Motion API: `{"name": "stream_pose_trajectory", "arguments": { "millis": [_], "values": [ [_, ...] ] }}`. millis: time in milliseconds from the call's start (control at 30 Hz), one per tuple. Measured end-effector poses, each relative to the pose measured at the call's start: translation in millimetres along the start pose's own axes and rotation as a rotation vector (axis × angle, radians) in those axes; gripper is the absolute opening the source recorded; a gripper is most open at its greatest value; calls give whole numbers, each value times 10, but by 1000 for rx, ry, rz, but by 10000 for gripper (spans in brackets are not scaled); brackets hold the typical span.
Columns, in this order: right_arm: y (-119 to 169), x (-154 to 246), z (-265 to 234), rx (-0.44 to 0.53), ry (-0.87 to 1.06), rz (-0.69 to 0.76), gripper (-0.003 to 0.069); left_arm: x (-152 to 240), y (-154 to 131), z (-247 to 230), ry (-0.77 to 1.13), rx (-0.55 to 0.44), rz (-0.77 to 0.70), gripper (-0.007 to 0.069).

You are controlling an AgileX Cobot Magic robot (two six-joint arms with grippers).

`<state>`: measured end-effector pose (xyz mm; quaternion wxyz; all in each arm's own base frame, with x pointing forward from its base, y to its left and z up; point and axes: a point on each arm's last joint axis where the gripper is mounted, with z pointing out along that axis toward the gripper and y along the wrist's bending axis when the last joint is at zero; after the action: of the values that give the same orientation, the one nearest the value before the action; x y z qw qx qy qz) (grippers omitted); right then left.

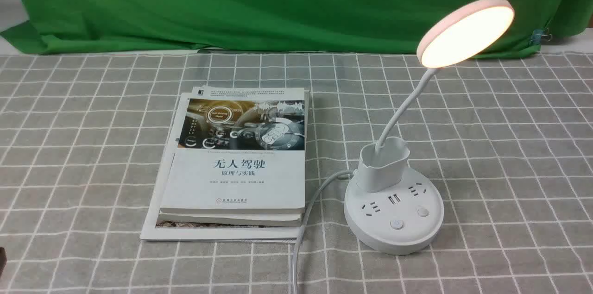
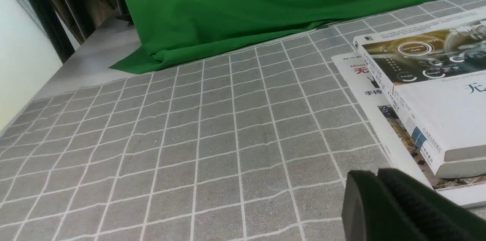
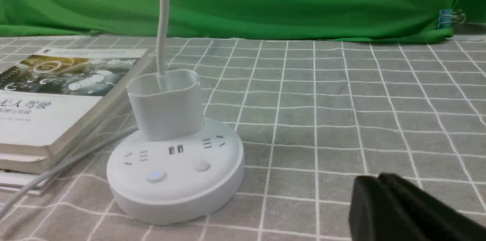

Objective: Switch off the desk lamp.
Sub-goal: Use the right arm to press the button switch on the lamp holder

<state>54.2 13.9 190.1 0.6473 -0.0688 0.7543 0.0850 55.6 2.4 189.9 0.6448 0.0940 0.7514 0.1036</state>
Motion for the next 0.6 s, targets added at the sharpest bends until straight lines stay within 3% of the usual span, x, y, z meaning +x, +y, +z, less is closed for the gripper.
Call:
{"name": "stream_pose_trajectory", "arguments": {
  "millis": [600],
  "values": [
    [-12,-69,-3,13,-76,0,52,0,0,0,0,0,0,19]
  ]
}}
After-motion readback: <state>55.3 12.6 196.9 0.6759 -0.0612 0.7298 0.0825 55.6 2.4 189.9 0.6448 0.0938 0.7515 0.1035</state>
